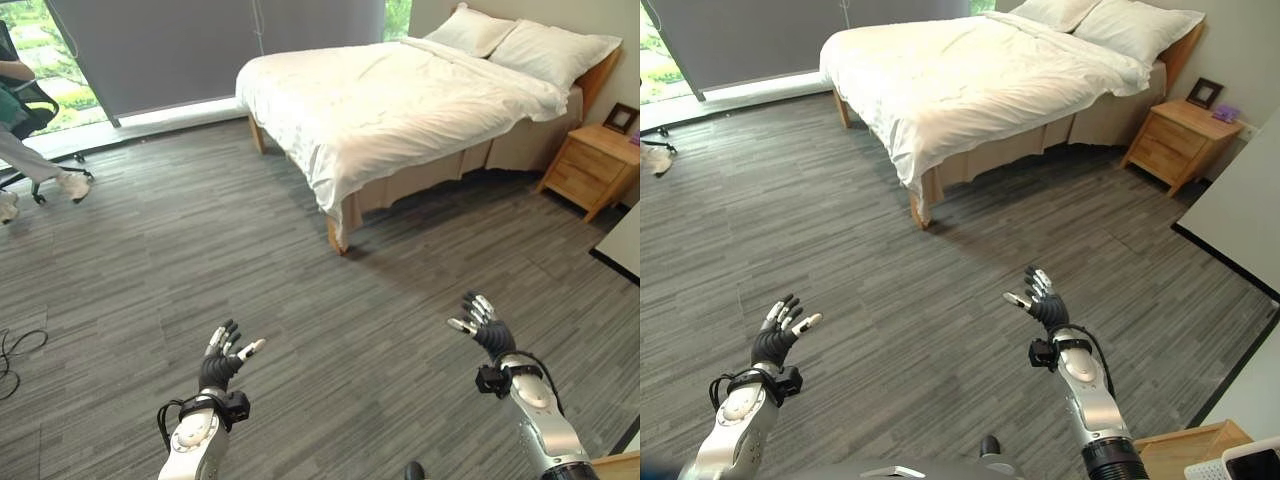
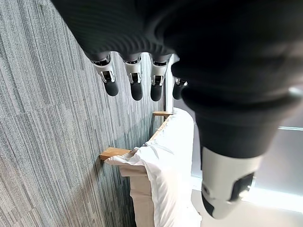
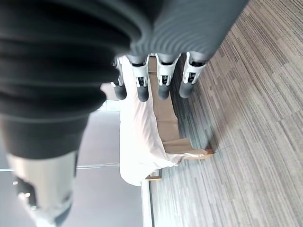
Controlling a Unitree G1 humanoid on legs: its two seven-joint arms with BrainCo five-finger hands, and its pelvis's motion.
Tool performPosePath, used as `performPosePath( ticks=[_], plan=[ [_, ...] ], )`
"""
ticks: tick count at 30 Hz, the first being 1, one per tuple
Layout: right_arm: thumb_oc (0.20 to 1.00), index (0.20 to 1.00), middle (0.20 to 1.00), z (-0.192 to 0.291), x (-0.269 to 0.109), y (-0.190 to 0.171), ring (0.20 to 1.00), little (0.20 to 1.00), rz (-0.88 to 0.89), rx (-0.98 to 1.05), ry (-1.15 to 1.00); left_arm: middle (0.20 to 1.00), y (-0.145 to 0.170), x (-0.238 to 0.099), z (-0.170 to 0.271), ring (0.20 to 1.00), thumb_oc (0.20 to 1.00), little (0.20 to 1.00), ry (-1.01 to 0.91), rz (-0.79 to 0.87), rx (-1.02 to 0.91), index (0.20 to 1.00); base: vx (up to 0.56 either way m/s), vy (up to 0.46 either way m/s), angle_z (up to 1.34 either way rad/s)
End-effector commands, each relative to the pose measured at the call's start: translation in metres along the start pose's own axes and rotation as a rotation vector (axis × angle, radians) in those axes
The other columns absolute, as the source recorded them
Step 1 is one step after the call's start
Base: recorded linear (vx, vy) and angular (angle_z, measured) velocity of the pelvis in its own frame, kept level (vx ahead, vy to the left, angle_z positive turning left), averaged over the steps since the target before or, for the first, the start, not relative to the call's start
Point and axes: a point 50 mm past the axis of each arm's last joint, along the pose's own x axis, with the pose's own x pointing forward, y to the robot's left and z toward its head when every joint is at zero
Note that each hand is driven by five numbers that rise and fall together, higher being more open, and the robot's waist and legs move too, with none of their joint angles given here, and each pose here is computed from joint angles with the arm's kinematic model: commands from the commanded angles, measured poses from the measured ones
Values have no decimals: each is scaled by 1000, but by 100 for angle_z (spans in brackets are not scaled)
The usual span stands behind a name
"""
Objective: Pick up bed clothes into laundry basket.
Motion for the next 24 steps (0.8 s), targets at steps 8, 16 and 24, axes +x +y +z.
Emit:
performPosePath(
  ticks=[8,16,24],
  plan=[
    [1000,1000,1000,43,9,5,1000,1000,52,-203,-184,1000,8,0,55,1000,1000,1000,-289,56,166,1000,-6,-18,9],
    [1000,1000,1000,66,12,3,1000,1000,47,-266,-279,1000,6,-1,70,1000,1000,1000,-361,27,137,1000,7,1,-1],
    [1000,1000,1000,83,13,6,1000,1000,42,-299,-352,1000,-6,3,77,1000,1000,1000,-385,-49,-2,1000,4,91,-3]
  ],
)
